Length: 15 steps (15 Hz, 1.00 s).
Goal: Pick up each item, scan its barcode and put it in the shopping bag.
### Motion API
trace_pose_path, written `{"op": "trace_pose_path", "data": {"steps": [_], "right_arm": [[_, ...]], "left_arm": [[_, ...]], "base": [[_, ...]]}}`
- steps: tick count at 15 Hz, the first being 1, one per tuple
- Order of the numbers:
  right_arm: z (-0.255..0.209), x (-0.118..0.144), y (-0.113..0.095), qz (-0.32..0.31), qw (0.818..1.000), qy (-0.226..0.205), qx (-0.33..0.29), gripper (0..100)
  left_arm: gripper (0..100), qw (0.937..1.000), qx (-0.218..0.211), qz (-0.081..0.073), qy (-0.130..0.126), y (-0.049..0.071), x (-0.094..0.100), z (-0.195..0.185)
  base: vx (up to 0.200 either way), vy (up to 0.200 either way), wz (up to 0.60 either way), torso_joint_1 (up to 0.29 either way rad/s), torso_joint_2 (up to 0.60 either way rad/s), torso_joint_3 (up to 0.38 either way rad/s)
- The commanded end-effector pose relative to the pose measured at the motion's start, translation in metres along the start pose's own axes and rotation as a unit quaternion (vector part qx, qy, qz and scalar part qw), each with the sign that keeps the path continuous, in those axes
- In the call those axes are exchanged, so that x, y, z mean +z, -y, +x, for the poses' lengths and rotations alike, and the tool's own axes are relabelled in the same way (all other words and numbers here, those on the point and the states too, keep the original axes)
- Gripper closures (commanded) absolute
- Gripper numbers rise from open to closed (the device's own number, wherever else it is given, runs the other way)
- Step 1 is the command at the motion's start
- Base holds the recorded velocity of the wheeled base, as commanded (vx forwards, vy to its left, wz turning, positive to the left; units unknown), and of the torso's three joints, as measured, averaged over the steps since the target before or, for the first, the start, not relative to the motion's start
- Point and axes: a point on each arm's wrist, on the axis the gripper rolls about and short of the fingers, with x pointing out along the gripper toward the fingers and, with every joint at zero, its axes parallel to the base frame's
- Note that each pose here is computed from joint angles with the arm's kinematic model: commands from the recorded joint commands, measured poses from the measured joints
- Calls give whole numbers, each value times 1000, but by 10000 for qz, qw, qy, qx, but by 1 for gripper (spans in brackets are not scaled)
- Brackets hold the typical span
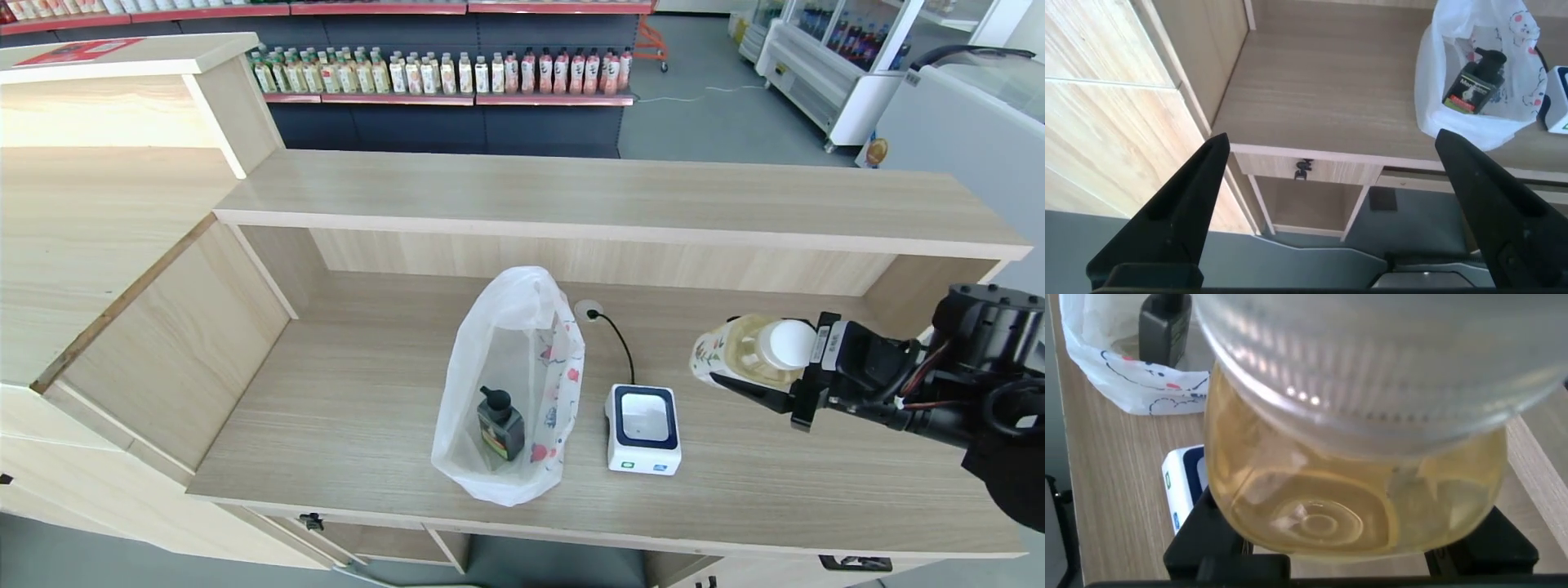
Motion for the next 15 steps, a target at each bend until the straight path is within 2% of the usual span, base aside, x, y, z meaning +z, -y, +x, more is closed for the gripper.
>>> {"op": "trace_pose_path", "data": {"steps": [1, 6, 11, 15], "right_arm": [[10, -20, -11, 174, 9996, -67, 190, 100], [24, -37, -24, 210, 9992, -28, 344, 100], [49, -55, -47, 2, 9988, 236, 423, 100], [54, -64, -57, -130, 9985, 246, 481, 100]], "left_arm": [[0, 10000, 4, -2, 2, 0, 0, 0], [0, 10000, 4, -2, 2, 0, 0, 0], [0, 10000, 4, -2, 2, 0, 0, 0], [0, 10000, 4, -2, 2, 0, 0, 0]], "base": [[0, 0, 0, 0, 0, 0], [0, 0, 0, 0, 0, 0], [0, 0, 0, 0, 0, 0], [0, 0, 0, 0, 0, 0]]}}
